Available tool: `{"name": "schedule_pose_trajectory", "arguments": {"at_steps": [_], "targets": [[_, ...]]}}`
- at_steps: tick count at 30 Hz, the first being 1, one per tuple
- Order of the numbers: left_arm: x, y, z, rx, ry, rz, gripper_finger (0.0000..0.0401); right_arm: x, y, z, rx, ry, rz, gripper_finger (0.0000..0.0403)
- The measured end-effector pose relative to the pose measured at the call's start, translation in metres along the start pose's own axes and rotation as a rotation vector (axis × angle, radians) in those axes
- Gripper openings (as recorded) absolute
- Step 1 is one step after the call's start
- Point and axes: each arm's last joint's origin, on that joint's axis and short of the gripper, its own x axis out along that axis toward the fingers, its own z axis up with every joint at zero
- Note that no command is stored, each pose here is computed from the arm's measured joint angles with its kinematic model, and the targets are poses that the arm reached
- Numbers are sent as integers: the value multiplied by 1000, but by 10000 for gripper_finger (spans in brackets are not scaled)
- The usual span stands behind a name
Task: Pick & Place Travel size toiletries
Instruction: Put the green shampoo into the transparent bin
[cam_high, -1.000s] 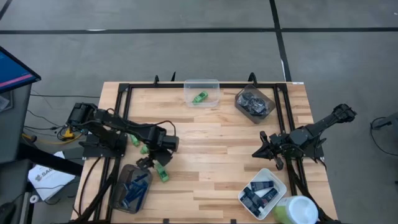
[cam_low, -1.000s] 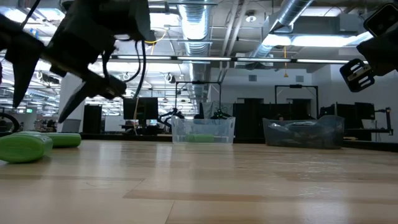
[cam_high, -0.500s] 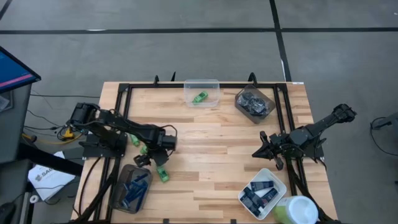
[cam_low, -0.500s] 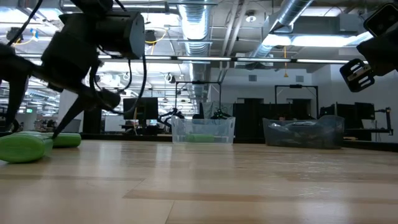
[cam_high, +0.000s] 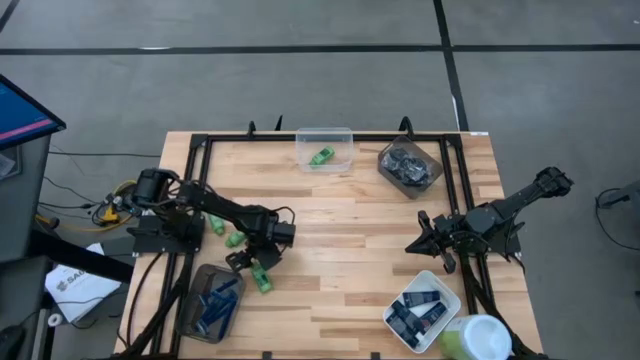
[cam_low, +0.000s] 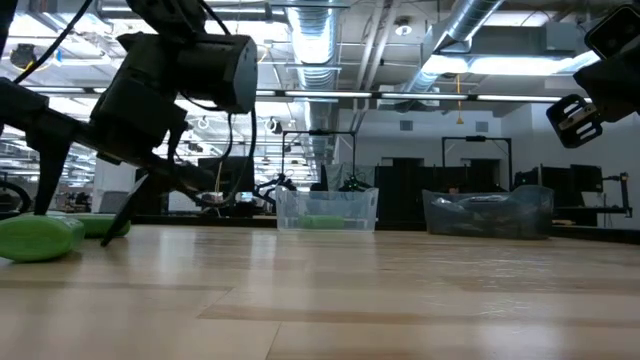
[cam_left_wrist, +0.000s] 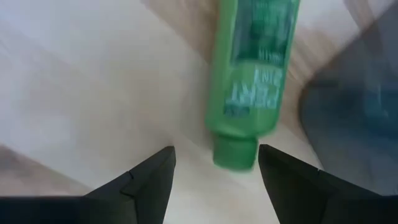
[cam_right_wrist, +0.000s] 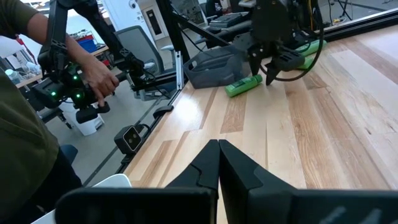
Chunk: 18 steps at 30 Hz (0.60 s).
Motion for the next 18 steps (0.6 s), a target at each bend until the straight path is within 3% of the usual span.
{"name": "schedule_pose_trajectory", "arguments": {"at_steps": [12,18], "targets": [[3,-4,5,-4,-4,12,226,0,0,0,0,0,0,0],[4,-6,8,13,-5,25,189,0,0,0,0,0,0,0]]}}
